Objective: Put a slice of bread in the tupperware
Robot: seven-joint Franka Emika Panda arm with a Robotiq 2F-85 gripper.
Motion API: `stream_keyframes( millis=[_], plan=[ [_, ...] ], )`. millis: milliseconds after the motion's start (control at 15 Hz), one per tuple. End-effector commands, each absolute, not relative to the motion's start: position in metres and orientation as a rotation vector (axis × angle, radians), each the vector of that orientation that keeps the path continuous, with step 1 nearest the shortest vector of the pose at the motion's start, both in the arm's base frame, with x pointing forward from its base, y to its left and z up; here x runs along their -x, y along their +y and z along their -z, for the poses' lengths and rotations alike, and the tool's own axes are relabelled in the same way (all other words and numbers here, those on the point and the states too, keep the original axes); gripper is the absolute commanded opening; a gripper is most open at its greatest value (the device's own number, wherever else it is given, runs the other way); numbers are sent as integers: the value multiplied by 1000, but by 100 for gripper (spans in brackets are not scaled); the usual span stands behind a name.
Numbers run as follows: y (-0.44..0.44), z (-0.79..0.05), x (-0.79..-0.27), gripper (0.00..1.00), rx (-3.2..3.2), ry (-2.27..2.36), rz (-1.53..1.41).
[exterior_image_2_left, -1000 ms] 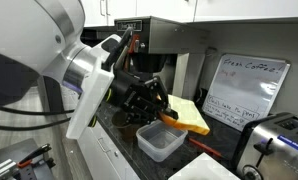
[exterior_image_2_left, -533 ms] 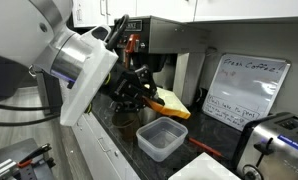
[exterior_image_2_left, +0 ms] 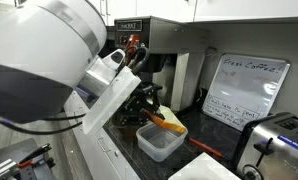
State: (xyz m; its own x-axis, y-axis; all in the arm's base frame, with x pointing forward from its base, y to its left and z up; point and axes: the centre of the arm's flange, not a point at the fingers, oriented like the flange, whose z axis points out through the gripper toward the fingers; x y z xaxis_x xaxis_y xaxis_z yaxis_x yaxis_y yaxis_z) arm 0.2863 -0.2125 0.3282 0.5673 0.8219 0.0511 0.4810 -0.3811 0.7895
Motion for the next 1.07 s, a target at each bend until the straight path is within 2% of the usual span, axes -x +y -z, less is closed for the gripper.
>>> stream_keyframes(
  millis=[0,1000],
  plan=[
    [-230,-320,-321,4,-2020,1102,-575],
    [-226,-296,-340,4,-2077,1202,-606]
  ],
)
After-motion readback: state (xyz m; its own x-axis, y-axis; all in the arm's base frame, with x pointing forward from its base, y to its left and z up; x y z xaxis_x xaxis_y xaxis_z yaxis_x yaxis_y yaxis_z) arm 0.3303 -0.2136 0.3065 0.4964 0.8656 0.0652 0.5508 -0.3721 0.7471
